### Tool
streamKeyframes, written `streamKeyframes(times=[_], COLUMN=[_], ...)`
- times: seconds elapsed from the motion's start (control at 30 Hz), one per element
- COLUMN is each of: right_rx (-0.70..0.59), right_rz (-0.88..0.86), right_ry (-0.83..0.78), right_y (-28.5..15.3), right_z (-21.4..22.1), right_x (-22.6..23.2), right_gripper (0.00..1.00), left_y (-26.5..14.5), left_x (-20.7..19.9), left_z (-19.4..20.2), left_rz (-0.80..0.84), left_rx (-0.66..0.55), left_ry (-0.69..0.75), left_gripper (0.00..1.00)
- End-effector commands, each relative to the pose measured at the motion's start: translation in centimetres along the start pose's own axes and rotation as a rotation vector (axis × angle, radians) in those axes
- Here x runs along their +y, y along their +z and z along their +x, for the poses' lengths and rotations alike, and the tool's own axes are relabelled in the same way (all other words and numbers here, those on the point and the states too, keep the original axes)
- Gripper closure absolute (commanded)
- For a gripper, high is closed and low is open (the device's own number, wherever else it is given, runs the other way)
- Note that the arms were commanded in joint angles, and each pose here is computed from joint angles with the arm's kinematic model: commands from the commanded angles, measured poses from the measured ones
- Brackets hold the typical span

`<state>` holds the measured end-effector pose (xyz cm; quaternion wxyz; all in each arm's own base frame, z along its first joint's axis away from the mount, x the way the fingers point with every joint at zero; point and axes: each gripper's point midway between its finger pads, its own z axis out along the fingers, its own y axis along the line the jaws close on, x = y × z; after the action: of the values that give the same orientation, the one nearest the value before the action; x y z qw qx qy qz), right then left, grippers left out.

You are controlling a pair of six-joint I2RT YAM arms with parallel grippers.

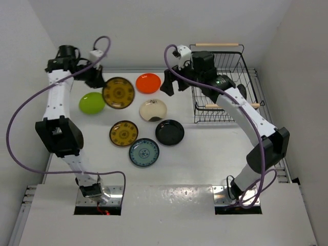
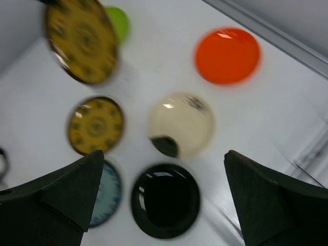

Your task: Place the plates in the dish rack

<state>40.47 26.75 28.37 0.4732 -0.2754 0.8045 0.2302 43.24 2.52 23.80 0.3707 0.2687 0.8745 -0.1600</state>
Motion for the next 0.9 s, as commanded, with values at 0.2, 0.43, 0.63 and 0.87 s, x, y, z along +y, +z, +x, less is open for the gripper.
streamKeyframes(times=[0.2,0.43,0.63,0.87], right_rx=[-0.082,-0.022,-0.105,-0.006], right_rz=[-0.334,-0.298,0.128,0.809], right_ry=[0.148,0.184,0.141,-0.034], right_y=[6.0,6.6,3.6,-7.8], right_z=[-3.3,-0.7,-2.8,-4.3], right_x=[7.8,7.6,-0.3,-17.8], right_gripper=[0.05,0.93,1.00,1.00], left_y=[-0.3,-0.5,0.3,-3.9], left_x=[-16.3,-16.4,-11.4,0.6], left_z=[-9.9,-10.8,-10.8,-6.4], left_rz=[0.401,0.409,0.153,-0.352], left_rx=[-0.272,-0.300,-0.240,-0.136], left_ry=[0.275,0.259,0.150,-0.056], left_gripper=[1.00,1.00,0.23,0.02])
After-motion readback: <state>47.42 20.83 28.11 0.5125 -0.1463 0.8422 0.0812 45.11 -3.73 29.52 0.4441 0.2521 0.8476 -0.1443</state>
